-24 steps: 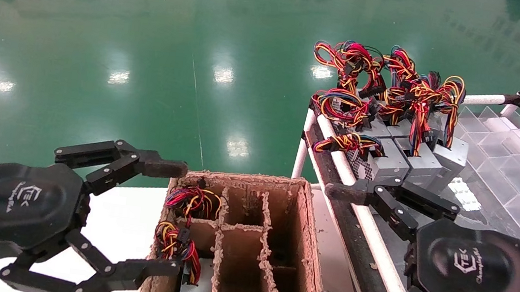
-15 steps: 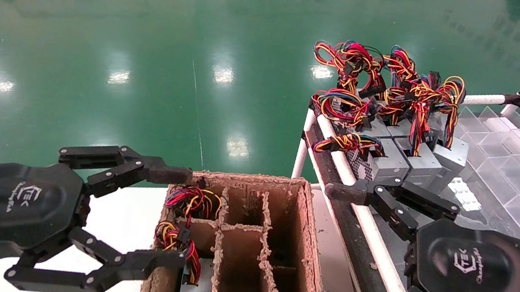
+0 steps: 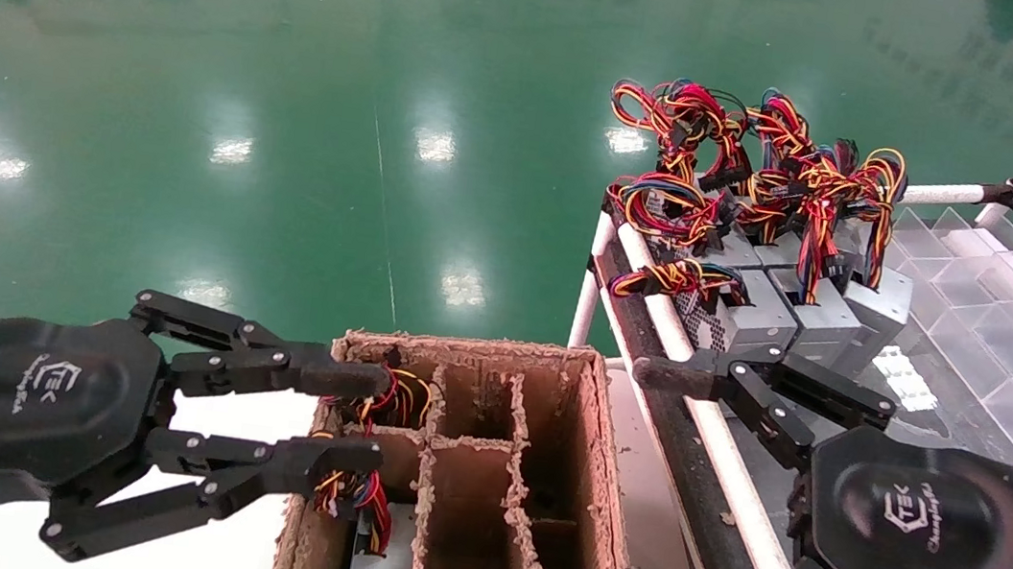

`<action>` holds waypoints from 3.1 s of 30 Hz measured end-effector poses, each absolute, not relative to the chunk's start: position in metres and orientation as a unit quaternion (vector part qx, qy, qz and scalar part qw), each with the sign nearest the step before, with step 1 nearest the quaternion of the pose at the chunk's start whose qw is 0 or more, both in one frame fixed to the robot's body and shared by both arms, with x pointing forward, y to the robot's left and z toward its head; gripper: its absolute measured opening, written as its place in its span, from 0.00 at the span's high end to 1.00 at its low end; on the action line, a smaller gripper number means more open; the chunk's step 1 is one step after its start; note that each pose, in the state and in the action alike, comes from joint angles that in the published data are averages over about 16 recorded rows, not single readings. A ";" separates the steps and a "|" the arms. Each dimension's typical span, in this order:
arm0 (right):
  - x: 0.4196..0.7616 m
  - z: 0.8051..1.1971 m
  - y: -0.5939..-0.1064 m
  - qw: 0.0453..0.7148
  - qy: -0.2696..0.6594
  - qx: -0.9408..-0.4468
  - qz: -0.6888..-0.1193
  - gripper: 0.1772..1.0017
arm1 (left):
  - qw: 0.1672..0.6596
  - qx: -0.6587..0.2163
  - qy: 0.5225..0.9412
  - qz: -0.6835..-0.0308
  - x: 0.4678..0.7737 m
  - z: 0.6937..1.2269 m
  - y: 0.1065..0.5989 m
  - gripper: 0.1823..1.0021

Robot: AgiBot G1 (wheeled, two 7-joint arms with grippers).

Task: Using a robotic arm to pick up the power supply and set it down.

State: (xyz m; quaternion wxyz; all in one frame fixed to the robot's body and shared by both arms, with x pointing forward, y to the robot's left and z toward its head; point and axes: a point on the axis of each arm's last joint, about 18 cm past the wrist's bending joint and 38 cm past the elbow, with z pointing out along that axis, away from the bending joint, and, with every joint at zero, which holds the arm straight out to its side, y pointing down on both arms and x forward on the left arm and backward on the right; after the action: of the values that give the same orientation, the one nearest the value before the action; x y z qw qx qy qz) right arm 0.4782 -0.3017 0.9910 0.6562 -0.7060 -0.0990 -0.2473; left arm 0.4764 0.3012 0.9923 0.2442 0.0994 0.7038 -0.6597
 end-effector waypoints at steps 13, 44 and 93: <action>0.505 0.977 -0.290 0.635 -0.080 -0.723 -0.260 0.00 | 0.244 0.099 0.704 -0.660 0.476 0.992 0.301 0.90; 0.615 0.909 -0.153 0.548 -0.088 -0.806 -0.204 0.00 | 0.244 0.099 0.704 -0.660 0.476 0.992 0.301 0.75; 0.642 0.869 -0.103 0.483 -0.163 -0.813 -0.282 0.60 | 0.244 0.099 0.704 -0.660 0.476 0.992 0.301 0.00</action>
State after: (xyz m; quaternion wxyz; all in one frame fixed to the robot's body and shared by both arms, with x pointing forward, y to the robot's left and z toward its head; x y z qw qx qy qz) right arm 0.6415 -0.1032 0.8694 0.4830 -0.8126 -0.1634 -0.2823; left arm 0.4764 0.3012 0.9923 0.2442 0.0995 0.7038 -0.6597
